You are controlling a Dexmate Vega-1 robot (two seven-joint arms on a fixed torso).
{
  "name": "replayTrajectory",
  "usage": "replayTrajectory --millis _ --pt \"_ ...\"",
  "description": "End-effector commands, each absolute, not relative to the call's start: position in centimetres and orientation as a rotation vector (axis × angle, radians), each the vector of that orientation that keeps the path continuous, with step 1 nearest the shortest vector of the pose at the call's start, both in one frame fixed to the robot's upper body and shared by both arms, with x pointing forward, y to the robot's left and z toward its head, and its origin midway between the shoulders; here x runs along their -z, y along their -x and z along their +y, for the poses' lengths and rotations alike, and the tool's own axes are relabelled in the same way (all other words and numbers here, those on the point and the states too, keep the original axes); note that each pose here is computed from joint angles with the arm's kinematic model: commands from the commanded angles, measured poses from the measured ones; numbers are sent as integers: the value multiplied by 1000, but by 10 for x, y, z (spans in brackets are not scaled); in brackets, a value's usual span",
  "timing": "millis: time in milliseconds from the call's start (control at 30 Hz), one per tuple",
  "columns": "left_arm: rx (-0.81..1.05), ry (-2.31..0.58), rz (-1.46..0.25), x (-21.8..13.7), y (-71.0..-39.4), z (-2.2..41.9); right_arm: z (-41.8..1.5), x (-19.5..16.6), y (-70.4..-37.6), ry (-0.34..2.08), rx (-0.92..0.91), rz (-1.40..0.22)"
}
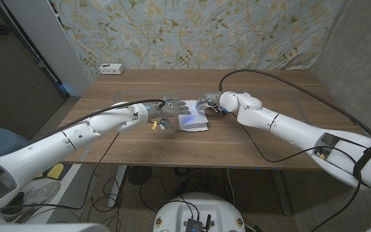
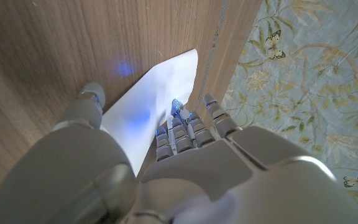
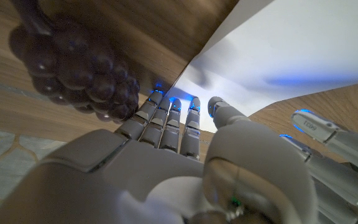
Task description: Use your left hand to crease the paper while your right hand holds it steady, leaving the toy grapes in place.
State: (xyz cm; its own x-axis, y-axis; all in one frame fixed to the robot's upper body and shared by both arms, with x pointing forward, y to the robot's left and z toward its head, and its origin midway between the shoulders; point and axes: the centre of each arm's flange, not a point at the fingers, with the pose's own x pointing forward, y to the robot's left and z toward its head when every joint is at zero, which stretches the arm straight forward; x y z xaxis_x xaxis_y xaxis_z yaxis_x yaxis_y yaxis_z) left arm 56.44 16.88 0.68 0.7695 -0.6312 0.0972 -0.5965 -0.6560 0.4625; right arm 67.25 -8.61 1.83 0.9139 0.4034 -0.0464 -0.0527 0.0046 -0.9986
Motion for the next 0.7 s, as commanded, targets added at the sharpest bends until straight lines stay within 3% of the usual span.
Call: replayTrajectory --millis 33,533,700 --pt "47 -2448 -991 3 -572 170 -85 -19 -675 1526 -373 -281" --pt "-20 -2390 -1114 22 -577 169 -86 -21 -676 1527 -378 -277" --pt "39 -2364 -1102 24 -576 169 -85 -21 -677 1529 -379 -277"
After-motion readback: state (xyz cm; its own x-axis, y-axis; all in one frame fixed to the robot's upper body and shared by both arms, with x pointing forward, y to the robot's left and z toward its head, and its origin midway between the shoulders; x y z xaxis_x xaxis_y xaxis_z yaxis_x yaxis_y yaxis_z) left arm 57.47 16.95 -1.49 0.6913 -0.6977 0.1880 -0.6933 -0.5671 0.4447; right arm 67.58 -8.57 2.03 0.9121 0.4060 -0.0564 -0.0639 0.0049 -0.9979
